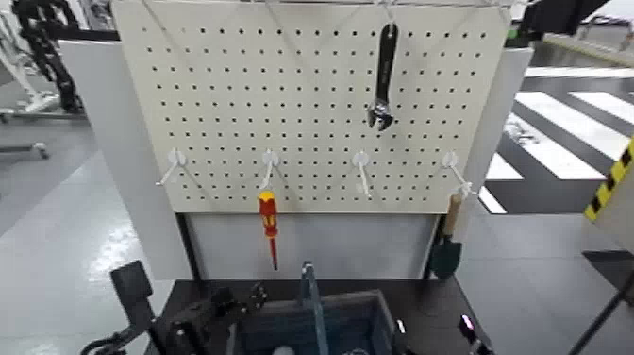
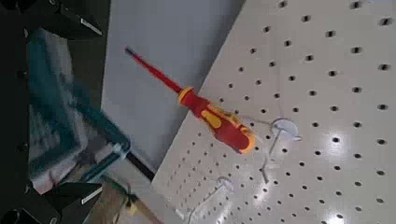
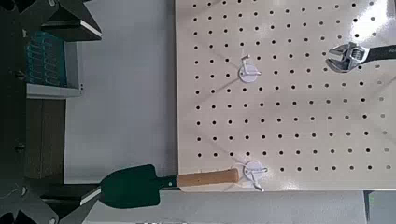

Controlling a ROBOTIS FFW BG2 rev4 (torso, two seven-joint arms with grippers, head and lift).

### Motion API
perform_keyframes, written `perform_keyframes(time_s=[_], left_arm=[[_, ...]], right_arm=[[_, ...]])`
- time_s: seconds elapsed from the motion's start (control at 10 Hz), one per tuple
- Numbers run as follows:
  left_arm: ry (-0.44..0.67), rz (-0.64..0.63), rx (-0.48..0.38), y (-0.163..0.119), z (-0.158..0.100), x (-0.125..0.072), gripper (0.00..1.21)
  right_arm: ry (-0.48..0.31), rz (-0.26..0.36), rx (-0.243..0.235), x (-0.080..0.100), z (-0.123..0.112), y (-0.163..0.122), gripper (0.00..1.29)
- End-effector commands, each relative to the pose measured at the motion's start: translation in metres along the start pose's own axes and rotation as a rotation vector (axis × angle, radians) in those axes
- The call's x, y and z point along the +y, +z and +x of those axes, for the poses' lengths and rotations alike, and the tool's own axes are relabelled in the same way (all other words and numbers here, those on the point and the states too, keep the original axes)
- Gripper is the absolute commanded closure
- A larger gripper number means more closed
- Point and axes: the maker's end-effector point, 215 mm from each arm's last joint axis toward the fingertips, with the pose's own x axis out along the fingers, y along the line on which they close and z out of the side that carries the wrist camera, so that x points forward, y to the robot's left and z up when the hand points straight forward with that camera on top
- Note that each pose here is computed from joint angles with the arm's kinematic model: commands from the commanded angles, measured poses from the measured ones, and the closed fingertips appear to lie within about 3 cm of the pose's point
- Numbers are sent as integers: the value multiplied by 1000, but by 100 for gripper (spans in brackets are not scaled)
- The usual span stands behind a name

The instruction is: Grasp the handle of the crate.

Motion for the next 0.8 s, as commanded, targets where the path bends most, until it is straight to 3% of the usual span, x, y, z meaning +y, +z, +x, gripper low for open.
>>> perform_keyframes(time_s=[0.1,0.5,0.8], left_arm=[[-166,-202,122,-22,12,-36,13],[-310,-482,230,-44,15,-67,13],[-392,-573,303,-44,18,-87,13]], right_arm=[[2,3,1,1,0,-1,15],[0,9,0,1,-1,-1,15],[1,15,1,3,-1,-2,15]])
